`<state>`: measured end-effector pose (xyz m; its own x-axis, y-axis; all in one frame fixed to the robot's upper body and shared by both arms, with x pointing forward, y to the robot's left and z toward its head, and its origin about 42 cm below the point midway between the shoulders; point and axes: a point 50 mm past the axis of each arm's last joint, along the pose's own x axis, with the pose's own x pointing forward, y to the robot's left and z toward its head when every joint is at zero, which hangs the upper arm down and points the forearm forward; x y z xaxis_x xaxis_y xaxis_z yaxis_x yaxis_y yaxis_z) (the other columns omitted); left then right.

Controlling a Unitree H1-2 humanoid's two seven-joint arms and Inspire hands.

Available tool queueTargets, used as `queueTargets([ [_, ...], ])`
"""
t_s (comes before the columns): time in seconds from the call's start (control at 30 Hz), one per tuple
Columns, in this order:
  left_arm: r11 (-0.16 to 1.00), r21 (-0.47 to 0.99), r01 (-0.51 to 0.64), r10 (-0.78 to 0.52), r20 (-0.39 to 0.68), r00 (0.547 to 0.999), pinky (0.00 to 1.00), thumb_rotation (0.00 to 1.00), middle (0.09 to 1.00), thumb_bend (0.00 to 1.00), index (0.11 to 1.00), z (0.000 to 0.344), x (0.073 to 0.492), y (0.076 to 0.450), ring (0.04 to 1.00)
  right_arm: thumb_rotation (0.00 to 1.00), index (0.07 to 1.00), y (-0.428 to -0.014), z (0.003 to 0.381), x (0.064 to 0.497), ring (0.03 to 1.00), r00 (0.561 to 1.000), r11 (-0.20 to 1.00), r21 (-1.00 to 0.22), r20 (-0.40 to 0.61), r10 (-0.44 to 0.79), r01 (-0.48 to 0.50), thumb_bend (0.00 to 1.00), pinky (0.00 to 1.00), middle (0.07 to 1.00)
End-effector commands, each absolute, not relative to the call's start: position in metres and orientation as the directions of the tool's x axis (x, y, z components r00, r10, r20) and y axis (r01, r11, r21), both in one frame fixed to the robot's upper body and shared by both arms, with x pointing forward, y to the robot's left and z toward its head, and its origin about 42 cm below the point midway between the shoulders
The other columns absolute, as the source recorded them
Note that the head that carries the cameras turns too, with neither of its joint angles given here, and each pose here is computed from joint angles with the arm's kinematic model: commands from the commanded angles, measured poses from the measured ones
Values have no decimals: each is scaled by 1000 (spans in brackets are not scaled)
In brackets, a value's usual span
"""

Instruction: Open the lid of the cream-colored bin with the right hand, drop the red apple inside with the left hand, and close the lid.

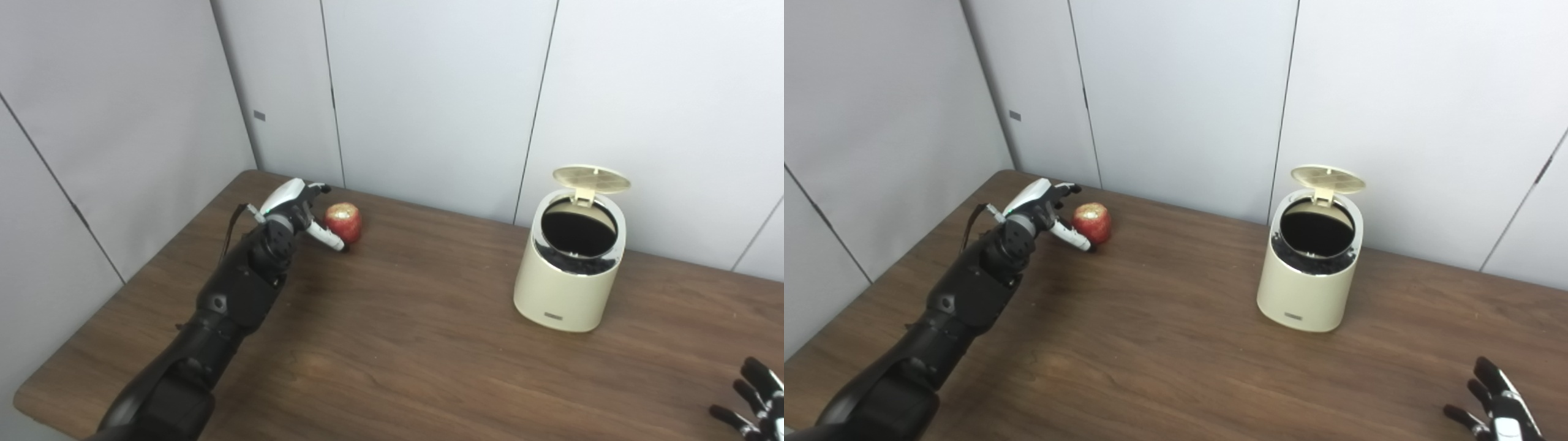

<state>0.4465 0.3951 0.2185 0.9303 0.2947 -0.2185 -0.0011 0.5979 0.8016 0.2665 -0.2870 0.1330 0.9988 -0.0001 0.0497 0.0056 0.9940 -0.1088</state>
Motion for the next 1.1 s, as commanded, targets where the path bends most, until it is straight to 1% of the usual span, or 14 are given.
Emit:
queueTargets([
  [0.0,576,814,-78,291,-115,950,678,65,913,945,901,260,465,391,842,931,911,-283,147,269,939,994,994,-113,111,6,7,518,821,943],
  [0.07,559,827,-62,283,-120,952,670,82,904,944,897,260,467,388,829,936,916,-282,147,268,942,994,994,-112,113,2,10,496,828,946],
  [0.17,552,833,-46,275,-130,953,655,75,891,927,890,260,470,385,808,939,924,-282,148,266,941,993,994,-113,115,0,13,480,829,946],
  [0.27,560,828,-41,273,-137,952,638,62,883,912,879,258,471,384,794,940,932,-283,149,265,937,994,994,-111,114,0,13,478,823,941],
  [0.37,568,822,-40,261,-134,956,667,28,888,904,871,257,474,383,810,931,932,-282,150,263,938,994,995,-103,112,-3,15,492,829,935],
  [0.47,579,815,-34,257,-142,956,654,11,883,892,869,257,476,381,802,932,947,-280,151,263,943,994,995,-98,111,-2,13,482,835,939],
  [0.57,576,817,-28,252,-144,957,644,10,857,881,851,256,477,380,773,936,956,-279,151,263,946,994,995,-98,112,-2,13,496,840,943],
  [0.67,582,812,-41,250,-131,959,627,1,818,866,816,255,477,379,734,932,954,-277,151,263,944,994,996,-89,113,0,10,503,838,941],
  [0.8,592,802,-76,243,-87,966,559,0,737,792,742,254,476,380,643,923,957,-276,151,263,951,994,997,-80,111,-4,13,494,848,946],
  [0.9,608,783,-133,253,-33,967,515,0,653,734,670,253,475,380,565,911,960,-275,151,263,956,994,997,-70,112,-4,12,480,862,952],
  [0.93,617,772,-153,260,-17,965,490,0,586,618,606,252,475,380,489,910,962,-275,150,263,955,994,997,-74,113,-4,12,475,861,952],
  [0.97,625,762,-170,265,-2,964,459,0,543,545,570,251,475,380,437,916,963,-275,150,263,952,994,997,-76,112,-4,13,472,855,951],
  [1.03,634,750,-190,268,17,963,420,0,527,508,535,250,475,380,411,921,965,-275,150,264,954,994,997,-75,110,-3,11,475,858,954],
  [1.07,637,745,-197,271,23,962,417,0,526,502,514,249,475,380,411,923,968,-275,150,264,956,994,997,-73,111,-2,10,475,864,956],
])
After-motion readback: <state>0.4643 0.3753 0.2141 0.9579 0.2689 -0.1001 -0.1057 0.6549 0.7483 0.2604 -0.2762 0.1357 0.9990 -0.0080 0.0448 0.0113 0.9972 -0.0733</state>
